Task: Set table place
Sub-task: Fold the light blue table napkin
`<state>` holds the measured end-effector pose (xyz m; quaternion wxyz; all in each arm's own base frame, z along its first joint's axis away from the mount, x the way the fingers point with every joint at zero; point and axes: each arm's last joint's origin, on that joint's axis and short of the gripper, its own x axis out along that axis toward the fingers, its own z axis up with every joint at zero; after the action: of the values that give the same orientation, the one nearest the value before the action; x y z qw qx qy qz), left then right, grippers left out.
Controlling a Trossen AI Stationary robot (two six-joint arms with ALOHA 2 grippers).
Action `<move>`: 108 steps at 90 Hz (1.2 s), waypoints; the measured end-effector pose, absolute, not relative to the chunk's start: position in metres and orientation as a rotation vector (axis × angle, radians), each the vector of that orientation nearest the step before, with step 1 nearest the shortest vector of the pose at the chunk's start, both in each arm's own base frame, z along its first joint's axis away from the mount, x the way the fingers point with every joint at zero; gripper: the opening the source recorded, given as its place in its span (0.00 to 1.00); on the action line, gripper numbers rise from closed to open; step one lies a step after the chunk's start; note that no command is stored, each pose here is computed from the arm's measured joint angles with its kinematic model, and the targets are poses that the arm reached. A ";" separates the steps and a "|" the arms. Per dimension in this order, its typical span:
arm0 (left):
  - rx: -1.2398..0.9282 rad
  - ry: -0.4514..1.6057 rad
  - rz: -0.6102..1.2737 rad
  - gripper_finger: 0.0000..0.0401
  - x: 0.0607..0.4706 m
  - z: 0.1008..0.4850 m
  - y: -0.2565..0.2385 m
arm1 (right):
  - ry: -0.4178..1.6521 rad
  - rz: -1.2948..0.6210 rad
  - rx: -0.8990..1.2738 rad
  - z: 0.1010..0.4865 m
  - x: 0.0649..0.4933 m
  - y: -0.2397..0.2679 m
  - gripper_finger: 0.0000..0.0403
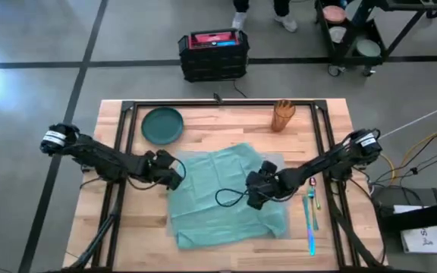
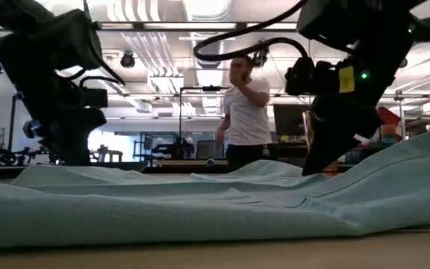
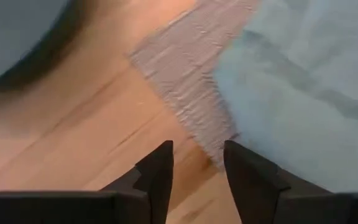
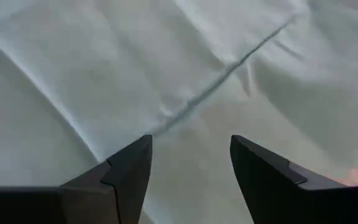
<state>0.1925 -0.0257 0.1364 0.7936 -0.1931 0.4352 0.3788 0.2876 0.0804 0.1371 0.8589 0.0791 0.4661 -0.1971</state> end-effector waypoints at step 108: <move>-0.215 1.205 0.601 0.28 0.177 0.168 -0.027 | 0.910 -0.403 0.246 0.133 0.286 0.088 0.54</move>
<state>0.1770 -0.0275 0.1678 0.7763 -0.0994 0.5570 0.2778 0.2864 0.0876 0.1333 0.8715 0.1175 0.4355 -0.1926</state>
